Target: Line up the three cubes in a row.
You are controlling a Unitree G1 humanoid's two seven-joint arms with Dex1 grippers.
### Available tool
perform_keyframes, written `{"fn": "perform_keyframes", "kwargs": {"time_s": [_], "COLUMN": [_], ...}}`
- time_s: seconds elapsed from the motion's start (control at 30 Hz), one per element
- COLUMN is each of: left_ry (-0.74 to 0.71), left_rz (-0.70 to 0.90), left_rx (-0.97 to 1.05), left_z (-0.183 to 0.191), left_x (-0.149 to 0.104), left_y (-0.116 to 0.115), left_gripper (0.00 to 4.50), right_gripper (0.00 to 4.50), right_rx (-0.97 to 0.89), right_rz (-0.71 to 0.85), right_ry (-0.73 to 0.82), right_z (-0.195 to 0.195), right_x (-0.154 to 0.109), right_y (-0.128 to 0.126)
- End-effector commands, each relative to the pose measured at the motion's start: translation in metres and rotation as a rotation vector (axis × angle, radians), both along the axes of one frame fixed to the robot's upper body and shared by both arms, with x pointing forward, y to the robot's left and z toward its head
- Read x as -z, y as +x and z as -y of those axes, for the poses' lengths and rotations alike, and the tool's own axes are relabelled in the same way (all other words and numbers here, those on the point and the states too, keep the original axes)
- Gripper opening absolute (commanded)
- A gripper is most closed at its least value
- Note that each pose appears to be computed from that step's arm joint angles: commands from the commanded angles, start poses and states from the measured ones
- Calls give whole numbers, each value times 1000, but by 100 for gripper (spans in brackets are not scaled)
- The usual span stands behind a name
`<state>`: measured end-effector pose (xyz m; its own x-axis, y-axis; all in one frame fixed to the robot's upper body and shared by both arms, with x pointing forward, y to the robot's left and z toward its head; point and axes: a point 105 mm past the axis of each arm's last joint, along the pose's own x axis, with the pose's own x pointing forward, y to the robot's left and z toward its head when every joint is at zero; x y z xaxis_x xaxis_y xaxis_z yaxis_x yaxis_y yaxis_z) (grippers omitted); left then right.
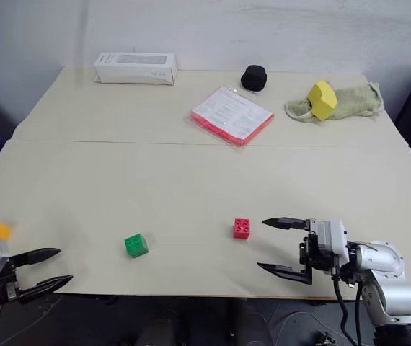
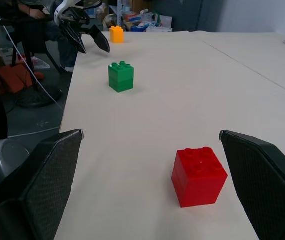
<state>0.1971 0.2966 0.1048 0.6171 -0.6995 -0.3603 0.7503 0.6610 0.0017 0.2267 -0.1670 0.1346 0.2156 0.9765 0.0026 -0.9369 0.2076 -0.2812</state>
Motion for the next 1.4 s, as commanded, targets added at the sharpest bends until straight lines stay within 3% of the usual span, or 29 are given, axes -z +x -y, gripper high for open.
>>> {"fn": "perform_keyframes", "kwargs": {"time_s": [0.03, 0.17, 0.27, 0.53, 0.73, 0.9, 1.1, 1.4], "left_ry": [-25, 5, -16, -28, -28, 120, 107, 176], "left_rz": [77, 111, 133, 173, 180, 183, 199, 193], "left_rx": [127, 174, 189, 257, 466, 654, 683, 707], "left_z": [36, 64, 77, 96, 134, 171, 207, 205], "left_x": [-12, 5, 11, 9, -14, -1, 2, 16], "left_y": [11, 30, 36, 39, 49, 76, 99, 107], "left_gripper": [450, 450, 392, 150, 148, 148, 148, 148], "right_gripper": [447, 447, 450, 450, 450, 450, 450, 450], "right_rx": [-21, -21, -16, 12, 38, 73, 114, 140], "right_rz": [95, 102, 106, 112, 107, 99, 90, 84], "right_ry": [19, 18, 14, 5, -5, -24, -13, 1], "right_z": [-11, -16, -16, -14, -8, 0, -1, -5], "right_x": [-16, -17, -18, -17, -15, -13, -9, -7], "right_y": [0, 4, 6, 8, 7, 7, 4, -2]}}
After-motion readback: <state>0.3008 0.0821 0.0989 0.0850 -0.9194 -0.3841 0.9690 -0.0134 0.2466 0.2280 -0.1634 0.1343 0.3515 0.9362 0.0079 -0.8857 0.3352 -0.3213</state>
